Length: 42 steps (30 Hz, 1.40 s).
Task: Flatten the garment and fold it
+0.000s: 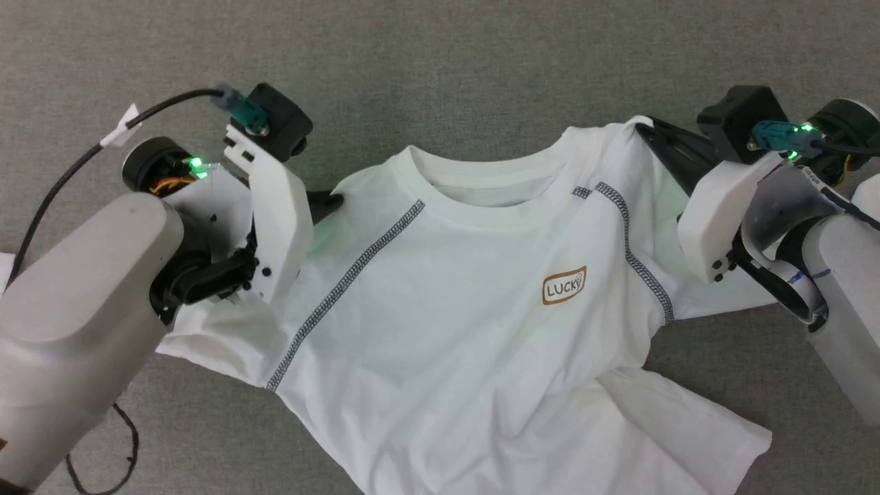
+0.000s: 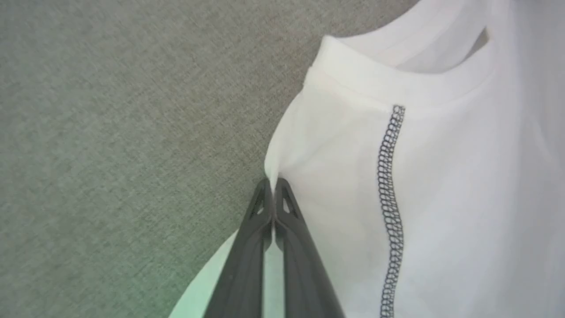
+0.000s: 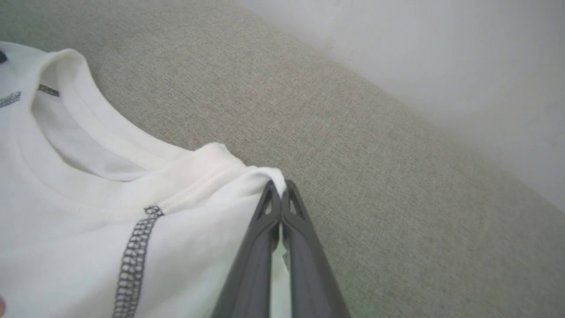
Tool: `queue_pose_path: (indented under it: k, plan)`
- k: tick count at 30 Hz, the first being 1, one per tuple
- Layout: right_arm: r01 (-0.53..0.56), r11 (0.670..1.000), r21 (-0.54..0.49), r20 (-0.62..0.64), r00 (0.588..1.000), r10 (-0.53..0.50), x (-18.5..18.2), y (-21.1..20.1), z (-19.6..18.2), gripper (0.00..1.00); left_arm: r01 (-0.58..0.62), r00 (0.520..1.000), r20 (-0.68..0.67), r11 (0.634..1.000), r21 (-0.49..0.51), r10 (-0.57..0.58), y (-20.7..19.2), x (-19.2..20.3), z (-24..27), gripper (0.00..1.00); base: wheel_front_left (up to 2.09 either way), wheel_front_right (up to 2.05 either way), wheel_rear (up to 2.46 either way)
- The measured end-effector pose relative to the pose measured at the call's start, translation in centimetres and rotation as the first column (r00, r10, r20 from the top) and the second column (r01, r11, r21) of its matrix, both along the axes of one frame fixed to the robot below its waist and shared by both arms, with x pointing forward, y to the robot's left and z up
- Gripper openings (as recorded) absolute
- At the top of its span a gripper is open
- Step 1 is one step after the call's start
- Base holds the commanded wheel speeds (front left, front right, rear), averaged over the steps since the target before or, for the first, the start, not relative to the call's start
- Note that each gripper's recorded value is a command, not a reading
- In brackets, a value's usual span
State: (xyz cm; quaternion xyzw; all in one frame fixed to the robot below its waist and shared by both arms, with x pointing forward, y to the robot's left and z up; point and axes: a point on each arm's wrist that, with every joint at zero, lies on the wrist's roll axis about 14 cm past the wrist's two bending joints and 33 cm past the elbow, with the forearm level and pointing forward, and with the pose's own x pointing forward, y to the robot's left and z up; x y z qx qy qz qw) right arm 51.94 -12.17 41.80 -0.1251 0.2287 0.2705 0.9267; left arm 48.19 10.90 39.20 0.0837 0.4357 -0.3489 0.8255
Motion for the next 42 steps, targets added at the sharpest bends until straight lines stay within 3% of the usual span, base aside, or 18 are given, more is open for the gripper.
queue_pose_path:
  k: [4,9,13,19,25,32,38,42]
  plan:
    - [0.008,1.0,0.018,0.055,0.998,-0.009,0.4,0.0,1.7,0.0,-0.076,0.992,0.094,0.989,-0.123,0.088,-0.4,1.3,2.2,0.0,0.0,0.0,0.0]
    - [0.029,0.997,0.068,0.166,0.985,-0.04,1.0,-0.1,5.4,0.0,-0.131,0.934,0.278,0.941,-0.312,0.222,-0.5,3.9,7.8,0.0,0.0,0.0,0.0]
    - [0.046,0.993,0.113,0.279,0.957,-0.077,1.3,-0.4,9.8,0.0,-0.136,0.838,0.44,0.905,-0.404,0.323,0.8,5.1,12.9,0.0,0.0,0.0,0.0]
    - [0.065,0.987,0.147,0.443,0.888,-0.125,0.9,-1.4,16.8,0.0,-0.096,0.631,0.622,0.843,-0.53,0.463,2.3,5.1,21.8,0.0,0.0,0.0,0.0]
    - [0.061,0.989,0.137,0.54,0.832,-0.126,-0.4,-1.3,22.2,0.0,-0.052,0.491,0.712,0.833,-0.551,0.502,2.5,3.6,27.7,0.0,0.0,0.0,0.0]
    - [0.025,0.995,0.101,0.668,0.739,-0.087,-1.4,0.1,29.9,0.0,-0.024,0.311,0.816,0.862,-0.506,0.488,3.1,2.6,34.8,0.0,0.0,0.0,0.0]
    - [0.038,0.998,0.053,0.738,0.671,-0.065,-1.7,0.3,35.1,0.0,-0.019,0.223,0.858,0.882,-0.471,0.463,3.1,2.5,39.6,0.0,0.0,0.0,0.0]
    - [0.055,0.998,0.028,0.753,0.656,-0.057,-1.2,0.3,37.1,0.0,-0.027,0.195,0.867,0.886,-0.462,0.458,2.8,3.3,41.7,0.0,0.0,0.0,0.0]
